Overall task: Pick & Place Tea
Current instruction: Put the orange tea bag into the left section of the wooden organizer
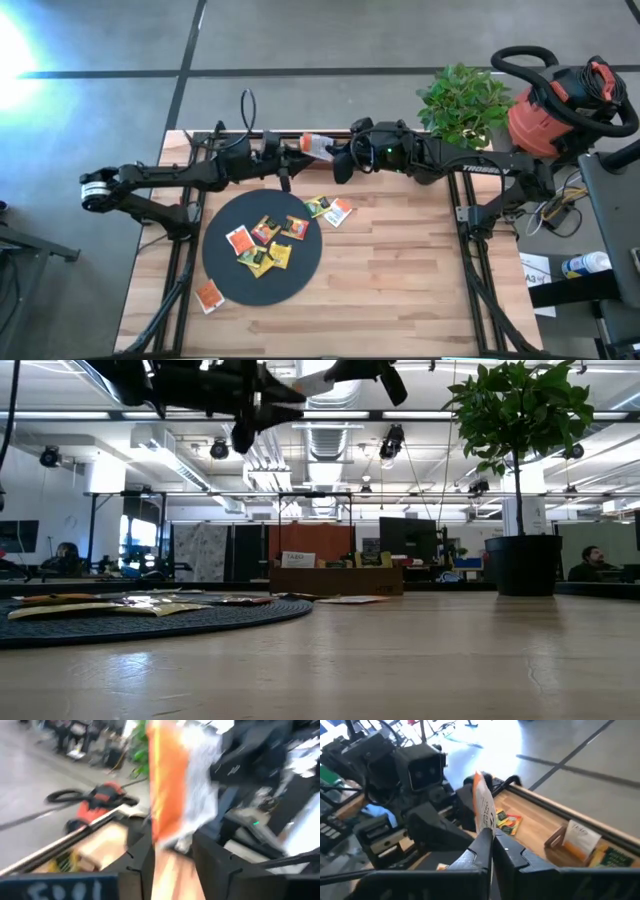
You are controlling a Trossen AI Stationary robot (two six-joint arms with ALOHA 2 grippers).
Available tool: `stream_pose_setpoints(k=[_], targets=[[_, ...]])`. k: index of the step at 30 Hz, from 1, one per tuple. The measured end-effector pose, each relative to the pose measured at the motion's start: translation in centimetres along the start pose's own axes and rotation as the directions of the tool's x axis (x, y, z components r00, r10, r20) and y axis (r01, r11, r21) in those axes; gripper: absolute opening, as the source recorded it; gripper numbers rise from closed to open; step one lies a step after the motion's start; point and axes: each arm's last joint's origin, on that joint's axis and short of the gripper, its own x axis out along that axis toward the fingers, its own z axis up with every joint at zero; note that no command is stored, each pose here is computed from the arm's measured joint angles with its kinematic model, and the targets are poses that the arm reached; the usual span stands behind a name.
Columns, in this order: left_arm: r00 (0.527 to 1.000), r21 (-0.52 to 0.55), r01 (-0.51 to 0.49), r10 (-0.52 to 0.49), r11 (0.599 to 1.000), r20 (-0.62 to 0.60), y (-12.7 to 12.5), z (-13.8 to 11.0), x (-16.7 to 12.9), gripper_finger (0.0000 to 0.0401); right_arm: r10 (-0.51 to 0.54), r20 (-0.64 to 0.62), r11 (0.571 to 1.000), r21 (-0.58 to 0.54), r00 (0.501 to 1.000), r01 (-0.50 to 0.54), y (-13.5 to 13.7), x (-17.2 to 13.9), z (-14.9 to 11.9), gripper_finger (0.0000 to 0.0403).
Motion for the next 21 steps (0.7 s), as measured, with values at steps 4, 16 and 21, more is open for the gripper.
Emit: stream_pose_setpoints(k=[4,16,21], targets=[[0.991,-0.010,-0.060,0.058,0.998,-0.124,0.3,-0.8,-0.7,0.0134,-0.034,0.019,0.994,-0.107,0.999,0.036,-0.6,0.1,0.3,0.0009],[0.926,-0.135,-0.240,0.185,0.961,-0.329,1.3,-4.2,-4.3,0.0135,-0.194,-0.196,0.919,-0.380,0.961,0.108,-4.9,6.0,0.0,0.0008],[0.903,-0.240,-0.304,0.198,0.922,-0.382,2.0,-6.7,-5.9,0.0135,-0.284,-0.310,0.868,-0.485,0.907,0.106,-6.4,9.7,0.7,0.0008]])
